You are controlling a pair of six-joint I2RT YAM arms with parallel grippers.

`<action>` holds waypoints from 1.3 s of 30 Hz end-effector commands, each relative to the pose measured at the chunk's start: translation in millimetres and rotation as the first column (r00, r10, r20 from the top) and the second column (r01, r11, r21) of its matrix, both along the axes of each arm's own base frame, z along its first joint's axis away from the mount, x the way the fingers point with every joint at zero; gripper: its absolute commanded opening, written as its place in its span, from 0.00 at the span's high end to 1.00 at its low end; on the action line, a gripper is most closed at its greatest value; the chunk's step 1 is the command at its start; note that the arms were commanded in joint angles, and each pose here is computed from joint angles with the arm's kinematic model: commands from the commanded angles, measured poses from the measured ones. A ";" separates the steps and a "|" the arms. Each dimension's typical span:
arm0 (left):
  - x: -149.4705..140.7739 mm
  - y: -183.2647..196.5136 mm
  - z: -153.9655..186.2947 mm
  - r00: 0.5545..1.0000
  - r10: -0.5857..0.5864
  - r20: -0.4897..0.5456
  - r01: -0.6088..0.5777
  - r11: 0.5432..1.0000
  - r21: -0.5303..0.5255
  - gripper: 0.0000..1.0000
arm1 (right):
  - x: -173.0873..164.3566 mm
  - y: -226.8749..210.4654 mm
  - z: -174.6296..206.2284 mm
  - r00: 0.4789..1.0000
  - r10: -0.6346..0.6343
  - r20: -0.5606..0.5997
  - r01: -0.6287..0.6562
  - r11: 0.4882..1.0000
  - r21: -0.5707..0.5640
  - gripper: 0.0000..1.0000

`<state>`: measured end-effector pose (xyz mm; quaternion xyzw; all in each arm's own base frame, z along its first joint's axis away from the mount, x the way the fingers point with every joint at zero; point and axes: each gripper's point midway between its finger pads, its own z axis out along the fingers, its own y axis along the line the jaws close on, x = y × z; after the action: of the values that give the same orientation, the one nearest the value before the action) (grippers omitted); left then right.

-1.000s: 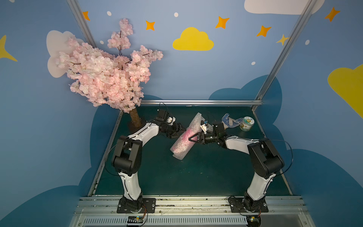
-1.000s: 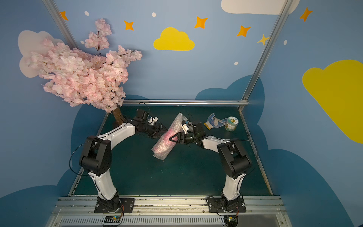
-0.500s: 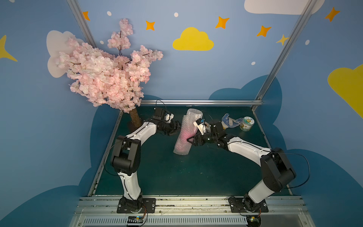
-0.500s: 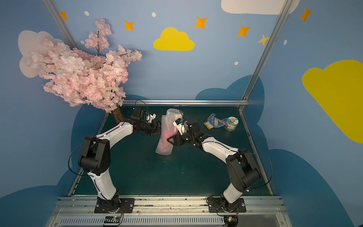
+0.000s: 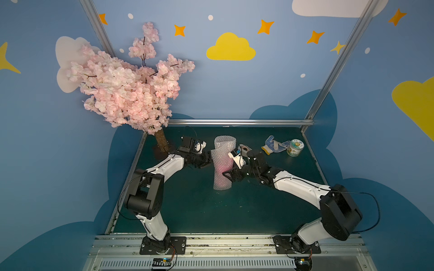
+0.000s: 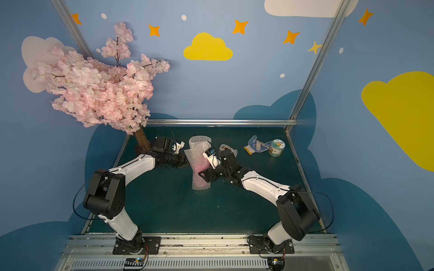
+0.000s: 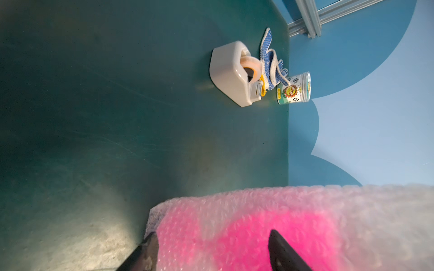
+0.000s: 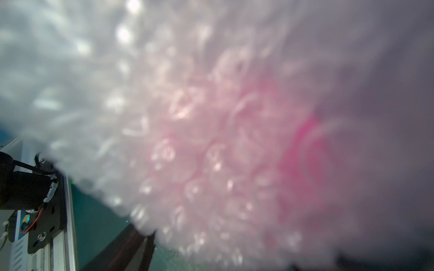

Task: Wrap wine glasses in bubble wrap
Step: Place the bubble wrap at the center of the board.

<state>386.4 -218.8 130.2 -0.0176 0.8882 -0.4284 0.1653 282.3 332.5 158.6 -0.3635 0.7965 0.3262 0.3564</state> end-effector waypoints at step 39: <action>-25.3 11.3 15.8 0.958 -0.084 0.273 0.058 0.993 0.102 0.32 | 24.3 -53.2 53.2 0.844 -0.286 -0.453 0.404 0.895 0.188 0.13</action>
<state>356.1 -204.0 140.3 0.0639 0.8806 -0.3919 0.2587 307.8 269.3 207.3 -0.1092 0.8485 0.3912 0.3392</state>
